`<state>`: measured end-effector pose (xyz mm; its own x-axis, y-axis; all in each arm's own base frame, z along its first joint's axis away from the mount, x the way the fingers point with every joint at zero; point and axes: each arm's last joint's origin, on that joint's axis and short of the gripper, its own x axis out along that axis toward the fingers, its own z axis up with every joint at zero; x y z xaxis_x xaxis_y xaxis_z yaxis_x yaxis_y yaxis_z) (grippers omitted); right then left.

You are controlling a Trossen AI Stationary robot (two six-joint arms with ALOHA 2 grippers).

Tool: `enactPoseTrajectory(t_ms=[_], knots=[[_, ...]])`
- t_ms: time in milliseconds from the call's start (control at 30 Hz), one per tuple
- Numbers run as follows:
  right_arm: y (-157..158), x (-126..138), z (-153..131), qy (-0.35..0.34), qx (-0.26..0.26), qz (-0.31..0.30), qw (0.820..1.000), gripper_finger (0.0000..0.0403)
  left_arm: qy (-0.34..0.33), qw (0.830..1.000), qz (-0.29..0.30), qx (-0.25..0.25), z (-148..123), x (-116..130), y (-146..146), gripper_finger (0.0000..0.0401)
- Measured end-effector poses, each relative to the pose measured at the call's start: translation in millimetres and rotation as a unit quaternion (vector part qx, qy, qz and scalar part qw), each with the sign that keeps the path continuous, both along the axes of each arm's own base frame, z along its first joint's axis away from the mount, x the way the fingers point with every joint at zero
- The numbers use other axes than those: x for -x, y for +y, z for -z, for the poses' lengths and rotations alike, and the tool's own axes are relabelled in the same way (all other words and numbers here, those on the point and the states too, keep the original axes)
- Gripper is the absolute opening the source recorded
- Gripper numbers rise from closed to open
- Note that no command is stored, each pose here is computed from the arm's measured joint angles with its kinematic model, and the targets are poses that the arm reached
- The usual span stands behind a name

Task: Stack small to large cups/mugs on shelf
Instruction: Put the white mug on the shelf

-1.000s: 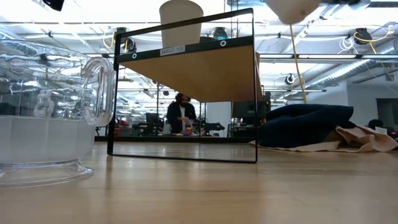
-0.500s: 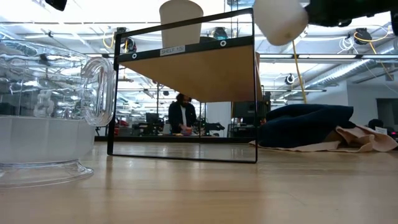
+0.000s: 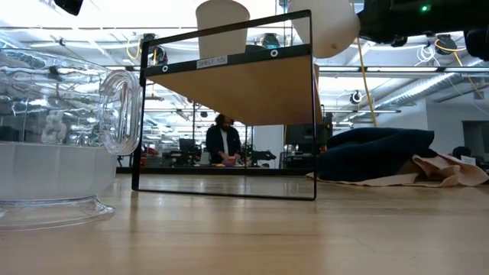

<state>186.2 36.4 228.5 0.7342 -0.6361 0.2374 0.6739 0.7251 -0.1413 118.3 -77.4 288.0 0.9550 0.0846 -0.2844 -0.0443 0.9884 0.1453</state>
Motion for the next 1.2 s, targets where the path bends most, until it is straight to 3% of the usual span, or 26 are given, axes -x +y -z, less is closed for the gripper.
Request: enactPoseTrajectory(t_ms=[267,833,1200], knots=[[-1,-11,8,-0.012,0.036,-0.005,0.999,0.0003,0.000,1.000,-0.004,0.004,0,0,1,0.0069],[-13,-24,27,0.016,0.025,0.017,0.999,0.0003,-0.001,1.000,-0.007,0.013,0,0,1,0.0069],[-14,-25,30,0.040,0.047,0.026,0.998,0.0003,-0.001,1.000,-0.007,0.016,0,0,1,0.0069]])
